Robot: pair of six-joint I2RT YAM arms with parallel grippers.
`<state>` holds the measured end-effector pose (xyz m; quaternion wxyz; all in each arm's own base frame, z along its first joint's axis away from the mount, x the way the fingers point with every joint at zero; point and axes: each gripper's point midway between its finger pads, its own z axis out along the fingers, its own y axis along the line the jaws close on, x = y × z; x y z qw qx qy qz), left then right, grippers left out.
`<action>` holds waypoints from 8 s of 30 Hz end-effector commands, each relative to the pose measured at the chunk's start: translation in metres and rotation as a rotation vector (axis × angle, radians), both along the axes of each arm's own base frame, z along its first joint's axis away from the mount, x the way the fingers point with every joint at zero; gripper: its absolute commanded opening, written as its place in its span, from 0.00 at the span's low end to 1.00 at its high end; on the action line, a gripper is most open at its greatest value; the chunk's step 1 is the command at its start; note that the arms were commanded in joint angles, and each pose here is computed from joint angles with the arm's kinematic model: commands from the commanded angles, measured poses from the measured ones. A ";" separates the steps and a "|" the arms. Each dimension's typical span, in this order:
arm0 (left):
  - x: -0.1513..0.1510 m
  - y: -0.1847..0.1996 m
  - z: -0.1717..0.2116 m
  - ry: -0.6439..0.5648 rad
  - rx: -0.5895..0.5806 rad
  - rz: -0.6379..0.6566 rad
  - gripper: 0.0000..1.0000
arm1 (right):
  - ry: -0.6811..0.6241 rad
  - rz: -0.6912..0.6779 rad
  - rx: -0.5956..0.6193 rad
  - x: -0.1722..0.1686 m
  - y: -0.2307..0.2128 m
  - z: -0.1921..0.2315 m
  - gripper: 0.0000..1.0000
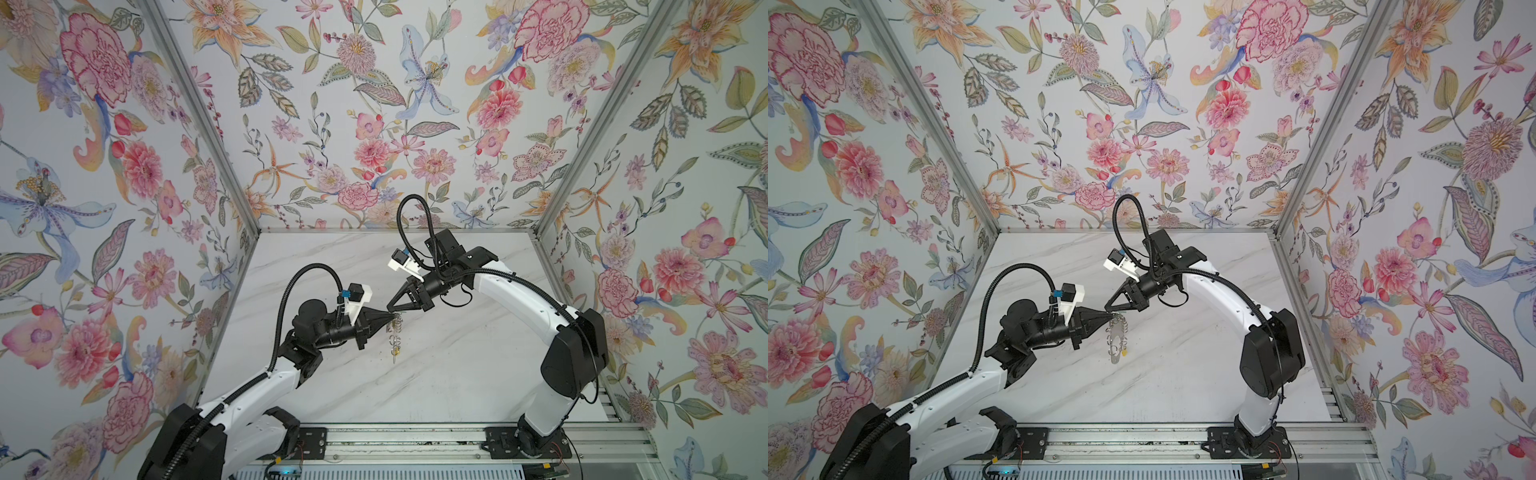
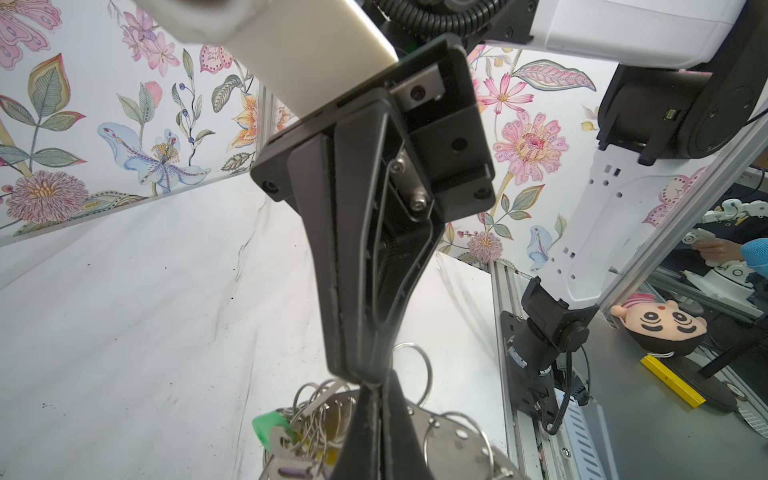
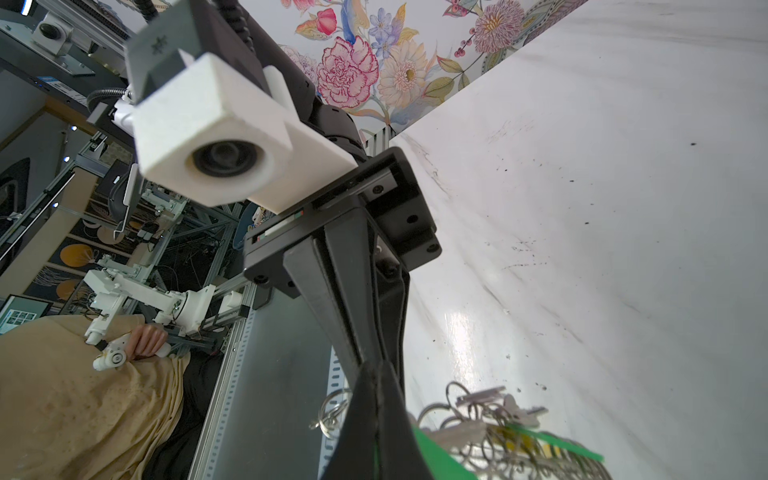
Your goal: Remove the keys from the keyring
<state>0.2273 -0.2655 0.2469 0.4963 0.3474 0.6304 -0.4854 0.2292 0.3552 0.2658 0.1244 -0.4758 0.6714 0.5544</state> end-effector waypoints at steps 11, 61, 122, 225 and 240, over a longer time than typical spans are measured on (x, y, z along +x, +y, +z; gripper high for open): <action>0.003 0.005 0.029 -0.103 -0.041 0.022 0.00 | -0.045 -0.039 0.040 0.003 -0.023 0.019 0.00; 0.005 0.006 0.033 -0.114 -0.032 0.035 0.00 | -0.025 -0.061 -0.040 -0.002 -0.025 -0.011 0.11; 0.007 0.008 0.042 -0.113 -0.053 0.016 0.00 | -0.223 -0.236 -0.057 -0.011 -0.010 -0.021 0.34; 0.014 0.004 -0.001 -0.138 0.138 0.069 0.00 | -0.451 -0.504 -0.123 0.072 -0.032 0.023 0.00; 0.015 -0.007 -0.026 -0.200 0.298 0.114 0.00 | -0.481 -0.496 -0.125 0.077 -0.029 0.024 0.00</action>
